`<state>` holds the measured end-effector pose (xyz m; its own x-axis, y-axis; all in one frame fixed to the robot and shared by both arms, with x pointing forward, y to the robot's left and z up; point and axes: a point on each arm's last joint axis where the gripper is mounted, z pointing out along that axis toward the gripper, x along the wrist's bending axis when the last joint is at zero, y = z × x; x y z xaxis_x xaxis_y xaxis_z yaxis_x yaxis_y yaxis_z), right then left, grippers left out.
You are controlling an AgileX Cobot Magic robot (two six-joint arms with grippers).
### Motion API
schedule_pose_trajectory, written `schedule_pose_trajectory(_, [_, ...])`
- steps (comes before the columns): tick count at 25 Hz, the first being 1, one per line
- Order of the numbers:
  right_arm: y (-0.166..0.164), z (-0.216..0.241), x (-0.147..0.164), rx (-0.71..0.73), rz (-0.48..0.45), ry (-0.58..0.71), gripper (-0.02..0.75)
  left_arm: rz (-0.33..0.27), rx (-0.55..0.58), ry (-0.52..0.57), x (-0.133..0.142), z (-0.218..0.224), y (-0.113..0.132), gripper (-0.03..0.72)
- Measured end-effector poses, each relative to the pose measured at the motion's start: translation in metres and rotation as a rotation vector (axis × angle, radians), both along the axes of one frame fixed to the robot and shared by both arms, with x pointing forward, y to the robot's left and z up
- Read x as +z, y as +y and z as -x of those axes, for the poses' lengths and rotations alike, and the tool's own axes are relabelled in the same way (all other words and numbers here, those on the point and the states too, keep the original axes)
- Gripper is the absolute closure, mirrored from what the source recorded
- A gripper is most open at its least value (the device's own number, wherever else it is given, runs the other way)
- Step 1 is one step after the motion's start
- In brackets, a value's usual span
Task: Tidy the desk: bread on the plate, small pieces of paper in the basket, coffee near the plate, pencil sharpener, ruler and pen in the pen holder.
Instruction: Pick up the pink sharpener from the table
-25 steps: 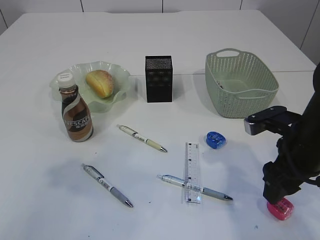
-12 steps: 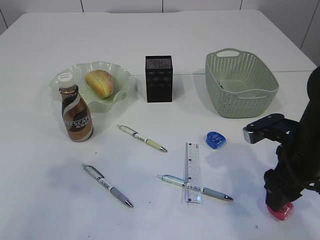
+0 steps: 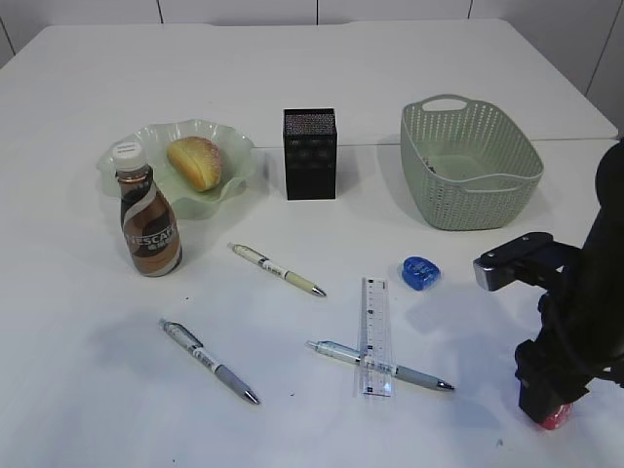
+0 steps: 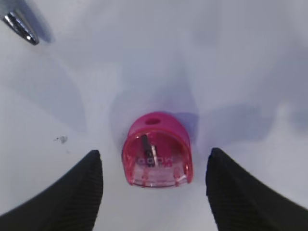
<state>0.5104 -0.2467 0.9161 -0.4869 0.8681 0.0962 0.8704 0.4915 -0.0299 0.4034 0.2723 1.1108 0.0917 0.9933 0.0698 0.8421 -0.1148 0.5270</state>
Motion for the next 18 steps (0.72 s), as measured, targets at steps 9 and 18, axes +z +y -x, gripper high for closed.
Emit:
schedule_pose_trajectory(9, [0.000,-0.002,-0.012,0.000,0.006,0.029,0.214,-0.002,0.001,0.007,0.000,0.001,0.000,0.232])
schedule_pose_trajectory(18, [0.001,-0.003,-0.017,-0.004,0.005,0.034,0.222,-0.002,0.002,0.009,0.000,0.001,0.000,0.232])
